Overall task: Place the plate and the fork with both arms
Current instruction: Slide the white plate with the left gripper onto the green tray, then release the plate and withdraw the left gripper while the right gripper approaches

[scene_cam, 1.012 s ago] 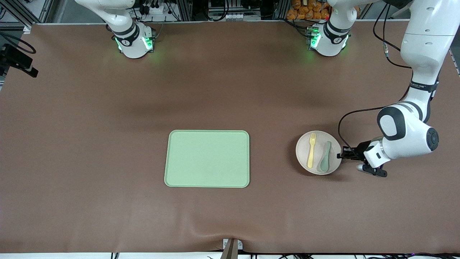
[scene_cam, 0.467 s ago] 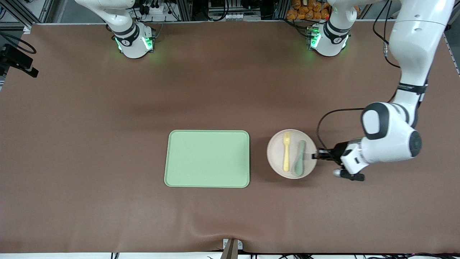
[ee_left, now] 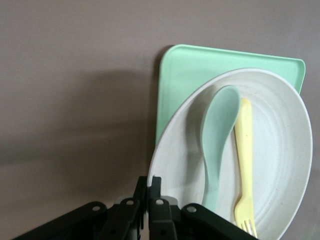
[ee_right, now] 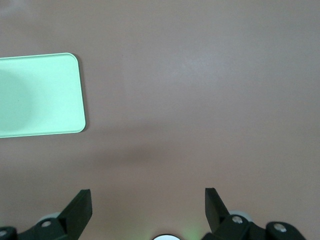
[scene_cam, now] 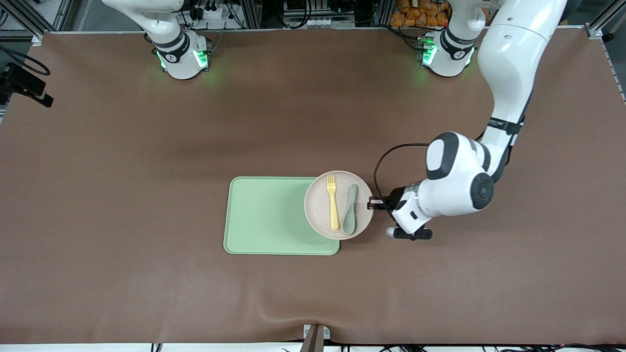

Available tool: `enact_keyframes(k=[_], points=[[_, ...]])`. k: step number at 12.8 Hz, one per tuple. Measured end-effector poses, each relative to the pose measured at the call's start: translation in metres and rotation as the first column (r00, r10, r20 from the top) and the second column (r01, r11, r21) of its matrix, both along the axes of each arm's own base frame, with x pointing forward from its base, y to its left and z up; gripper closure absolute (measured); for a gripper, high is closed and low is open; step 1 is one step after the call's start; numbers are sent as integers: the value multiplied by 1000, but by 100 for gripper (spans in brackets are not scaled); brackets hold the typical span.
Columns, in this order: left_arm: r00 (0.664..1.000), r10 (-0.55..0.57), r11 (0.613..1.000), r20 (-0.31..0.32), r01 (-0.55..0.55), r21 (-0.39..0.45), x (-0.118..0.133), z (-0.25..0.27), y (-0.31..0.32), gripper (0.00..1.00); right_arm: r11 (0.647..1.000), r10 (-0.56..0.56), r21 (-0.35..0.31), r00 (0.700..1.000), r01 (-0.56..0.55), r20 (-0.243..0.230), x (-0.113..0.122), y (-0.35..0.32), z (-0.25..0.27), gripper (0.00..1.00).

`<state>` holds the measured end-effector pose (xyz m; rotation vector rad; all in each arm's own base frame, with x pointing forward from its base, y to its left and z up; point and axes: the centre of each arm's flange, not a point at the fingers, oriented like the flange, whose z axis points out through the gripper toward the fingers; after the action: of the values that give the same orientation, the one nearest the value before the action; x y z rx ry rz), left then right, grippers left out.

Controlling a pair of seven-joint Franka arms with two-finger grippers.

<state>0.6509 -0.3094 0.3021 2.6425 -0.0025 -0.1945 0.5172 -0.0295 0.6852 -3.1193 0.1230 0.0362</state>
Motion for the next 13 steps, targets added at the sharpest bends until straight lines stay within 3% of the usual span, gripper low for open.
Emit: enact_keyframes(k=[5, 13], points=[[997, -9, 1000, 76, 9, -1, -18, -47, -68, 96, 999, 48, 4, 998, -48, -33, 10, 16, -17, 0], [992, 12, 997, 122, -21, 72, -29, -107, -117, 96, 995, 95, 20, 988, -93, -119, 38, 18, -66, 0]])
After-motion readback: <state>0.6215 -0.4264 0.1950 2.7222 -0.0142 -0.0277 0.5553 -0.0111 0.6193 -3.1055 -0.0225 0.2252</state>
